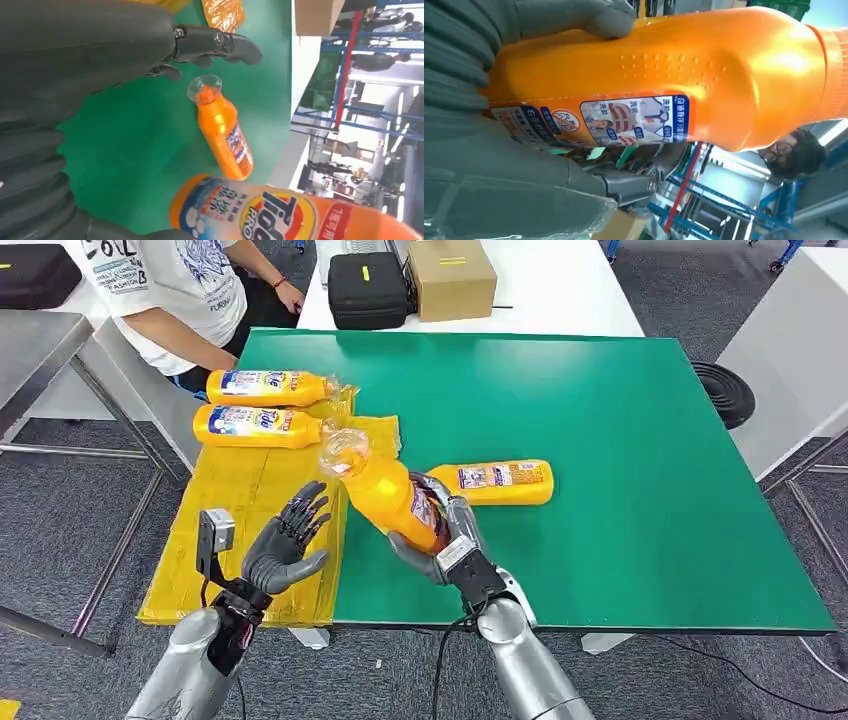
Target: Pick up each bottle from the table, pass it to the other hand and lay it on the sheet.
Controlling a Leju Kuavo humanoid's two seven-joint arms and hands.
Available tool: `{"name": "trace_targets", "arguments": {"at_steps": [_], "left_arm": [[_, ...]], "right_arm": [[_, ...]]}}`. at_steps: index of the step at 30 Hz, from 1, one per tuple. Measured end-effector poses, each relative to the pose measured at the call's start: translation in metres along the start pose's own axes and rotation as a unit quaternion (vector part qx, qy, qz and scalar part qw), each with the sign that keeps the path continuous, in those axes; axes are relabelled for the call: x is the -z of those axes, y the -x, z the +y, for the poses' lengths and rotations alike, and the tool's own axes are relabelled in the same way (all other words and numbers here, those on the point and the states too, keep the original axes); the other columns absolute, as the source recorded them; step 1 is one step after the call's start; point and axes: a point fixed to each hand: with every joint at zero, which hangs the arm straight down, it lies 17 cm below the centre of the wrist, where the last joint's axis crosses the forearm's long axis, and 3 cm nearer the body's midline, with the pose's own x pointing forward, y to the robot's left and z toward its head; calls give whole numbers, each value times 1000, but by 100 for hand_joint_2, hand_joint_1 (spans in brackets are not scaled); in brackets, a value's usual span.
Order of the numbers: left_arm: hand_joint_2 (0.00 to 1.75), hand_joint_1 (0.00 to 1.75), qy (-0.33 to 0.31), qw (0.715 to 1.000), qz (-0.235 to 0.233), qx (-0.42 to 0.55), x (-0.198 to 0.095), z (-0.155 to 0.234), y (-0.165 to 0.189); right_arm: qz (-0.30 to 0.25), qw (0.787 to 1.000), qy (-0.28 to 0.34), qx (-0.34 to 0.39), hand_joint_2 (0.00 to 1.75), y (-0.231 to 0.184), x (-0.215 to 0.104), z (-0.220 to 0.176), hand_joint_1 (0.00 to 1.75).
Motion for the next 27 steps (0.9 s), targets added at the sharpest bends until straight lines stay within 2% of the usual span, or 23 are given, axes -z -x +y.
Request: {"name": "trace_targets", "arguments": {"at_steps": [9,19,27], "left_arm": [[175,0,12,1000,-5,-22,17,-14,-3],[175,0,64,995,-26,-75,17,-40,-15],[175,0,75,994,-28,-78,19,-48,-17]], "right_arm": [[17,1000,-16,14,175,10,-7,19,175],[37,999,-3,26,175,23,-13,16,175],[44,999,-2,27,175,28,-16,17,175]]}}
